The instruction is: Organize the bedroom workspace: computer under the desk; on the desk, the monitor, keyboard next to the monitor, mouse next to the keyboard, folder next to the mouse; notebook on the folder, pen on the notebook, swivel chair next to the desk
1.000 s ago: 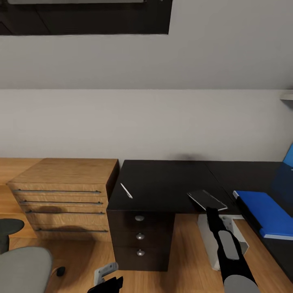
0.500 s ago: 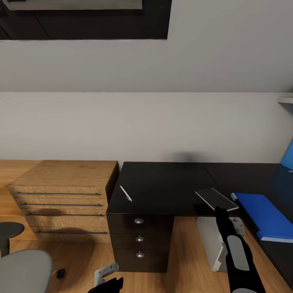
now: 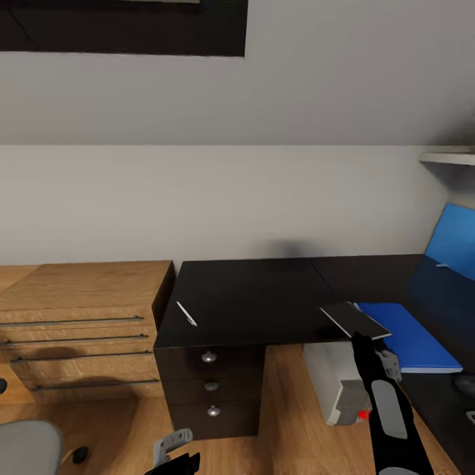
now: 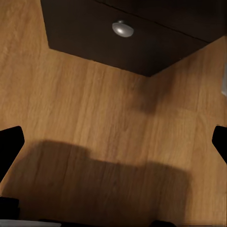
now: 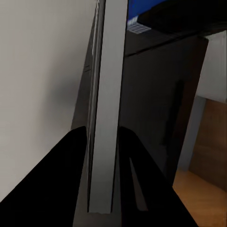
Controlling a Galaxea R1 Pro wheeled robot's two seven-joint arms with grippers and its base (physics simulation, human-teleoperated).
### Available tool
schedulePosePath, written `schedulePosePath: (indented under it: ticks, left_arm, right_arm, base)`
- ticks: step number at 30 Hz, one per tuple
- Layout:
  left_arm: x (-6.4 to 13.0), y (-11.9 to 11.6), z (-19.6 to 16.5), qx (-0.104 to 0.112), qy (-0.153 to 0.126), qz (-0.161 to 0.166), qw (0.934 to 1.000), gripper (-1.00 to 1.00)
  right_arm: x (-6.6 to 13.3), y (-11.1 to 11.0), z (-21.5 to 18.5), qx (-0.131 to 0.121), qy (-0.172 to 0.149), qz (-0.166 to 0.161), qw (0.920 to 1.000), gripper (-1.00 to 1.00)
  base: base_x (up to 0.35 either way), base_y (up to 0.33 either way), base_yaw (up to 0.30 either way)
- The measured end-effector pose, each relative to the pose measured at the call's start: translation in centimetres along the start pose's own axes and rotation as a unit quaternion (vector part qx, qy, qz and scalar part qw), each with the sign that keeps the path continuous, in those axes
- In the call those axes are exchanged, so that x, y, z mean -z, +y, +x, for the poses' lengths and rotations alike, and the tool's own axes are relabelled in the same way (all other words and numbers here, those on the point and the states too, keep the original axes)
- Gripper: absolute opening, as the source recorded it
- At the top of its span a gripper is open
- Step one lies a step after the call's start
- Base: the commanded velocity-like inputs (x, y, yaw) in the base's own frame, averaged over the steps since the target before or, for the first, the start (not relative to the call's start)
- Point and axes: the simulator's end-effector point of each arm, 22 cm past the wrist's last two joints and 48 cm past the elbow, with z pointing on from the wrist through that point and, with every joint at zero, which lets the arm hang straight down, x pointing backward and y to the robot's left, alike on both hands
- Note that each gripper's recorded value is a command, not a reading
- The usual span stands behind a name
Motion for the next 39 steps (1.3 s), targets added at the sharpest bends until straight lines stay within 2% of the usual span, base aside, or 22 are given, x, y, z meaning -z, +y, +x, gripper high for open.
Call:
schedulePosePath:
  ticks: [5,10,15,19,29,39]
  left_arm:
    - [-0.2,0.1,0.3,0.0,0.004,-0.001,1.0,1.0]
    - [-0.3,0.2,0.4,0.001,0.003,-0.003,1.0,1.0]
    - [-0.4,0.2,-1.0,0.013,-0.032,-0.003,0.9994,1.0]
    - [-0.6,0.4,-0.9,0.016,-0.036,-0.005,0.9992,1.0]
    - [-0.7,0.5,-0.8,0.015,-0.037,-0.007,0.9992,1.0]
    - [-0.7,0.5,-0.8,0.014,-0.038,-0.007,0.9992,1.0]
  right_arm:
    - [0.0,0.8,-1.1,0.003,-0.012,-0.009,0.9999,-1.0]
    - [0.1,-0.1,-2.6,-0.005,-0.028,-0.001,0.9996,-1.0]
    - [0.1,-0.5,-2.7,-0.005,-0.029,0.003,0.9996,-1.0]
    - [0.0,-0.7,-2.6,-0.004,-0.028,0.005,0.9996,-1.0]
    - [0.0,-0.8,-2.5,-0.004,-0.028,0.006,0.9996,-1.0]
    - [0.0,-0.7,-2.4,-0.003,-0.027,0.005,0.9996,-1.0]
  base:
    - [0.0,0.0,-0.199]
    - [0.0,-0.043,-0.2]
    - [0.06,-0.261,-0.196]
    - [0.091,-0.247,-0.155]
    - [0.08,-0.107,-0.022]
    - [0.084,0.061,0.0]
